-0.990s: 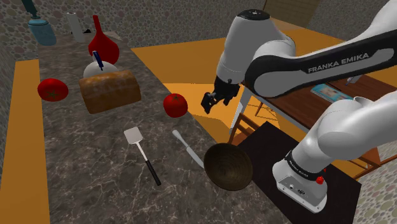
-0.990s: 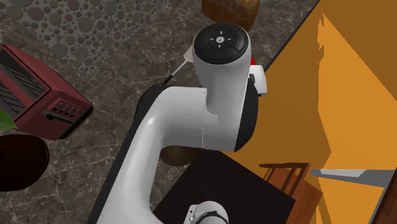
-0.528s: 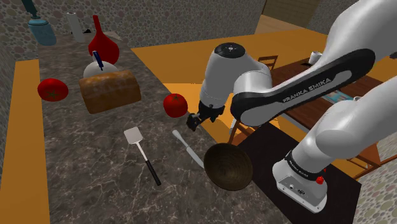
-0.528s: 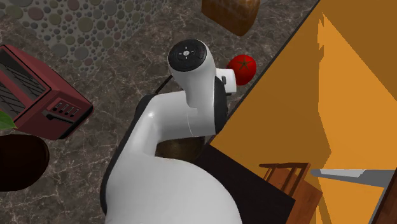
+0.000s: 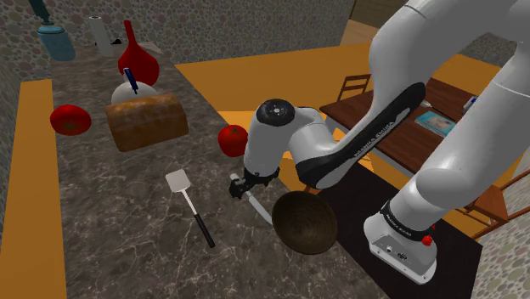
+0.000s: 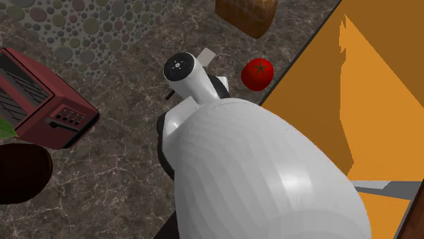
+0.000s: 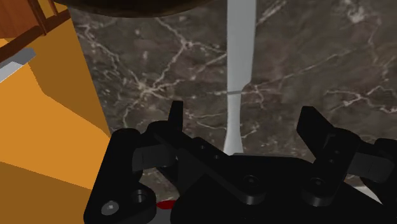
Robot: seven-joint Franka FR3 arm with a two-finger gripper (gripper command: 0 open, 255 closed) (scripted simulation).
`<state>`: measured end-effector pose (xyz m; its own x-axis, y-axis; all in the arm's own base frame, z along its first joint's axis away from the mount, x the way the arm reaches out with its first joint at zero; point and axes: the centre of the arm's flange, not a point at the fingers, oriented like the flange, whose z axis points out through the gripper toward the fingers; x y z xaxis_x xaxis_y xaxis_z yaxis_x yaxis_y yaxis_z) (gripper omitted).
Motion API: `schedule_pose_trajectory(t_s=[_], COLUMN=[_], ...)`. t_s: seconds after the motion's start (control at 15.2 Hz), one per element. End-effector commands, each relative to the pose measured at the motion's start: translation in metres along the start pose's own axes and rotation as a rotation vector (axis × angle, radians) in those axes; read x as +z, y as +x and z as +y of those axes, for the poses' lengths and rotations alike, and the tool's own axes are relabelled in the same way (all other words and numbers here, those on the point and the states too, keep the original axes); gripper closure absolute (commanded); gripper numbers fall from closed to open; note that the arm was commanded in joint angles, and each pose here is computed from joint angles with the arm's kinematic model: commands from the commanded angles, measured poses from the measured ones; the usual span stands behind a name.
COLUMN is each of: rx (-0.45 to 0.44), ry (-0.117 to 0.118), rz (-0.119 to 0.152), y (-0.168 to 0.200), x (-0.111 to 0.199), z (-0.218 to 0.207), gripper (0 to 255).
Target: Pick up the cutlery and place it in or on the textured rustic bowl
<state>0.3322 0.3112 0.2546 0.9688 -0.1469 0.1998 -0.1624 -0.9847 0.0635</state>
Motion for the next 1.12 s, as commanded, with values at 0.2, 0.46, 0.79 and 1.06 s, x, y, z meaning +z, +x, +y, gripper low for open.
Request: schedule_pose_trajectory(t_s=[0.2,0.46,0.79,1.06], rx=[0.000,0.000,0.000,0.000], ry=[0.002,0.002,0.002,0.002], rz=[0.003,0.003,0.003,0.003], y=[0.001,0.001,0.001,0.002], x=[0.028,0.036,0.036,0.035], z=[-0.002,-0.002,-0.002,-0.004], gripper=[0,0,0,255])
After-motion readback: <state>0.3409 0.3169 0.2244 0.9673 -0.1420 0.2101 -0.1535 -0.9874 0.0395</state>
